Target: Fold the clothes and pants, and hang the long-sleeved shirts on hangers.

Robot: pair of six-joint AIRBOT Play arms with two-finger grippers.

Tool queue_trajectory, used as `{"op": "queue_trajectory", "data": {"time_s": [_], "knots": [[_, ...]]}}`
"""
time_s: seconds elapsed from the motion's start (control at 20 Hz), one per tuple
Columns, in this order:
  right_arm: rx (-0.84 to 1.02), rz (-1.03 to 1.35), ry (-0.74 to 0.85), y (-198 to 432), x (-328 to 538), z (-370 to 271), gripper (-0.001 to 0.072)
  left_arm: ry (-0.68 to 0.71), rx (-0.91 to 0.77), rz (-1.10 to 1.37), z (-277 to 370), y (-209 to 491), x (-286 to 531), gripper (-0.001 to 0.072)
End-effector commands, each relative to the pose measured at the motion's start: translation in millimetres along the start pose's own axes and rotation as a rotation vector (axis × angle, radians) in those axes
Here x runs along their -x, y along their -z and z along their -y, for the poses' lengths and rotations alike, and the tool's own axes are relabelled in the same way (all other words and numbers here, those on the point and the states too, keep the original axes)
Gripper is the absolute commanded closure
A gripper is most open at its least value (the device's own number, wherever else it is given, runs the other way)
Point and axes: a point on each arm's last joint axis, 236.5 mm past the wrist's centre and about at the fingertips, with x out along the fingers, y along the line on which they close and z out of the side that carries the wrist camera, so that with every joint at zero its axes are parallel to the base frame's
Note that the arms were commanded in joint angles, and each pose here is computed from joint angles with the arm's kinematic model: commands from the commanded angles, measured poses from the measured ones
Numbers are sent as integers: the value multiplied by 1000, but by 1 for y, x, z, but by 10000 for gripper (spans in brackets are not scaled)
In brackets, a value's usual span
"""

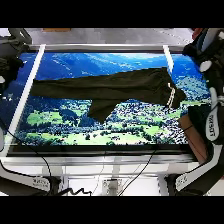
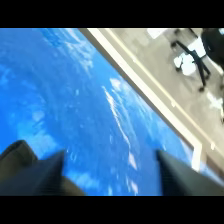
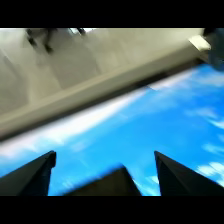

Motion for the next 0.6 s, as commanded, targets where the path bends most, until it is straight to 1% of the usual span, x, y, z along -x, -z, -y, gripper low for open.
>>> {"op": "queue_trajectory", "data": {"time_s": [0.0,0.05,0.1,0.2,0.35,0.5,0.55], "knots": [[21,-209,83,9,47,46,164,7,-151,-298,1,43,41,662],[6,-256,109,9,63,62,243,-9,-242,-404,-5,63,55,676],[-10,-306,135,12,79,78,264,-8,-298,-510,-5,87,70,677],[-42,-405,174,23,105,102,263,59,-370,-681,14,138,100,676],[-87,-590,213,56,138,128,264,152,-438,-838,58,222,148,677],[-49,-699,202,74,157,137,264,210,-467,-1026,87,318,202,671],[-49,-716,200,77,160,136,264,219,-483,-1096,89,349,218,558]]}}
